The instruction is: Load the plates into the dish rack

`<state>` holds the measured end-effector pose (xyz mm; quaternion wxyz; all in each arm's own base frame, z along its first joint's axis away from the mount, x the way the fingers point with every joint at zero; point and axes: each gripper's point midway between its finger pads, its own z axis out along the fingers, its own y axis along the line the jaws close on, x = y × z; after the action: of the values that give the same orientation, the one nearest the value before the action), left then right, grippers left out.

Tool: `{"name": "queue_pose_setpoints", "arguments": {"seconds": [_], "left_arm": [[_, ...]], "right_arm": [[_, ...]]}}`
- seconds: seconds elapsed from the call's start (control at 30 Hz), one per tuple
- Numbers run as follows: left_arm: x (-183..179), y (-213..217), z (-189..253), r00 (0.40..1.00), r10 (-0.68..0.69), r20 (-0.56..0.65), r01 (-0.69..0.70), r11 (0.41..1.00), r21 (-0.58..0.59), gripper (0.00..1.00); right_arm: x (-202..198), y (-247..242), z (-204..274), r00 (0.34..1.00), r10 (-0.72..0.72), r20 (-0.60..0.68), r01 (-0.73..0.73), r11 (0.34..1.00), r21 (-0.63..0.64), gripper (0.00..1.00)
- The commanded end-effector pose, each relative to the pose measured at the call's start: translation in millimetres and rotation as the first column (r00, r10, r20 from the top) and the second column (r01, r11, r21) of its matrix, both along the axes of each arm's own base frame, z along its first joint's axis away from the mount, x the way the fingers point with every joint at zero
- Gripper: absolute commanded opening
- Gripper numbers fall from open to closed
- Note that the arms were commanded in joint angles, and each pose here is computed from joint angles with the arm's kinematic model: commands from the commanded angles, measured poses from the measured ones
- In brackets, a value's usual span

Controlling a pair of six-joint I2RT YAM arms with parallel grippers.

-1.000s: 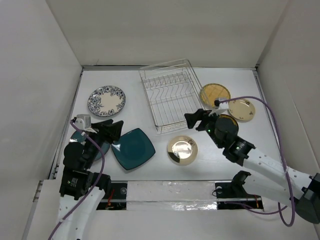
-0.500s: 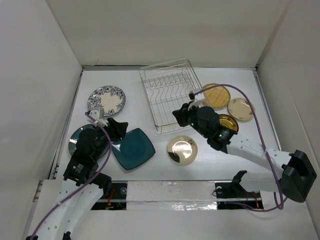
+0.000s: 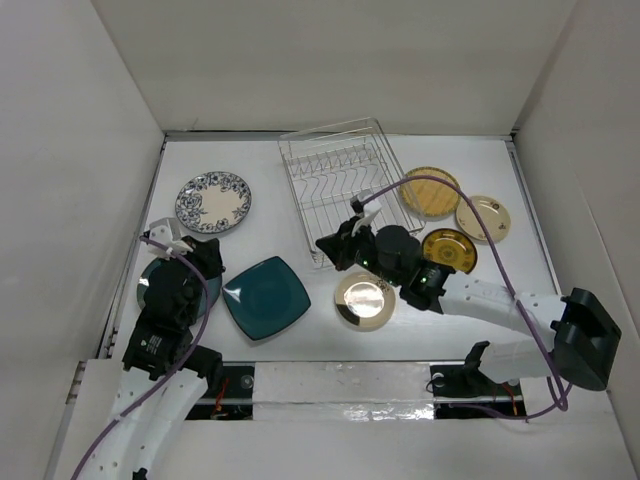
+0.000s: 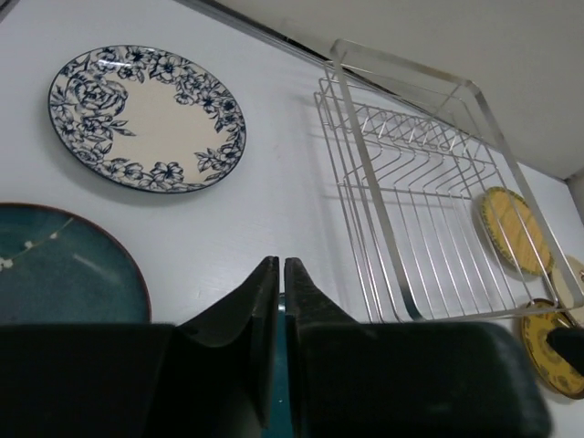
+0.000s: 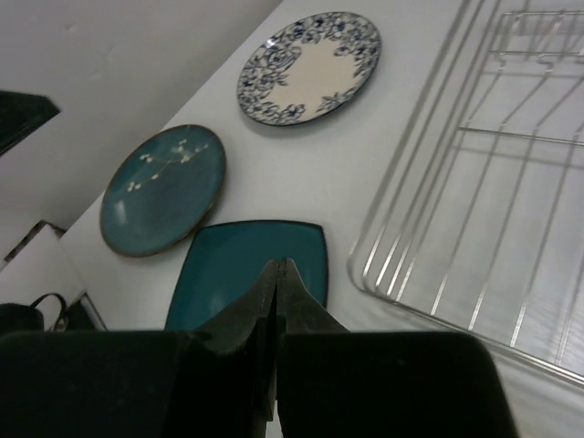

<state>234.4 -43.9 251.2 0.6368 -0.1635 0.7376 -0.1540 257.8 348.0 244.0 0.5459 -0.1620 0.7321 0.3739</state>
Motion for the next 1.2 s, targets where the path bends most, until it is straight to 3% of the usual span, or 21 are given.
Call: {"name": "queue_pose_setpoints", "arguments": {"seconds": [0.0, 0.17, 0.3, 0.47, 0.6, 0.8, 0.87, 0.93, 0.97, 1.03, 1.17], "left_arm": [[-1, 14, 22, 0.996, 0.076, 0.056, -0.075, 0.997, -0.017, 0.02], [-4, 12, 24, 0.995, 0.067, 0.072, -0.064, 0.997, -0.043, 0.0], [-1, 6, 18, 0.998, 0.036, 0.045, -0.035, 0.999, -0.036, 0.06], [4, 5, 13, 0.999, 0.044, 0.02, -0.043, 0.999, -0.027, 0.12], [9, -3, -6, 0.996, 0.036, -0.078, -0.035, 0.999, 0.014, 0.11], [14, 2, -10, 0.993, 0.069, -0.096, -0.066, 0.997, 0.032, 0.12], [15, 13, -7, 0.992, 0.101, -0.074, -0.1, 0.995, 0.016, 0.16], [19, 14, -2, 0.994, 0.093, -0.049, -0.094, 0.996, -0.013, 0.29], [21, 15, -4, 0.993, 0.104, -0.054, -0.106, 0.994, -0.026, 0.41], [32, 15, -10, 0.986, 0.138, -0.09, -0.144, 0.987, -0.067, 0.52], [63, 17, -18, 0.968, 0.219, -0.126, -0.232, 0.967, -0.101, 0.54]], "right_arm": [[-23, 22, 29, 0.995, 0.074, 0.068, -0.082, 0.989, 0.127, 0.0], [-14, 29, 7, 0.998, 0.039, 0.053, -0.042, 0.997, 0.059, 0.0], [-1, 23, -3, 0.997, -0.018, 0.071, 0.021, 0.999, -0.037, 0.02], [-5, 29, -7, 0.997, 0.023, 0.074, -0.02, 0.999, -0.046, 0.02], [8, 23, -15, 0.994, -0.014, 0.106, 0.027, 0.993, -0.118, 0.02], [12, 27, 7, 0.989, -0.011, 0.148, 0.029, 0.993, -0.116, 0.02], [8, 23, 24, 0.987, -0.014, 0.161, 0.025, 0.997, -0.069, 0.02], [3, 22, 27, 0.99, 0.002, 0.143, 0.008, 0.997, -0.072, 0.02], [-2, 20, 36, 0.99, 0.01, 0.137, -0.003, 0.999, -0.048, 0.03], [-11, 20, 39, 0.991, 0.05, 0.121, -0.046, 0.998, -0.039, 0.11], [-27, 14, 40, 0.99, 0.097, 0.101, -0.098, 0.995, -0.003, 0.32]]}}
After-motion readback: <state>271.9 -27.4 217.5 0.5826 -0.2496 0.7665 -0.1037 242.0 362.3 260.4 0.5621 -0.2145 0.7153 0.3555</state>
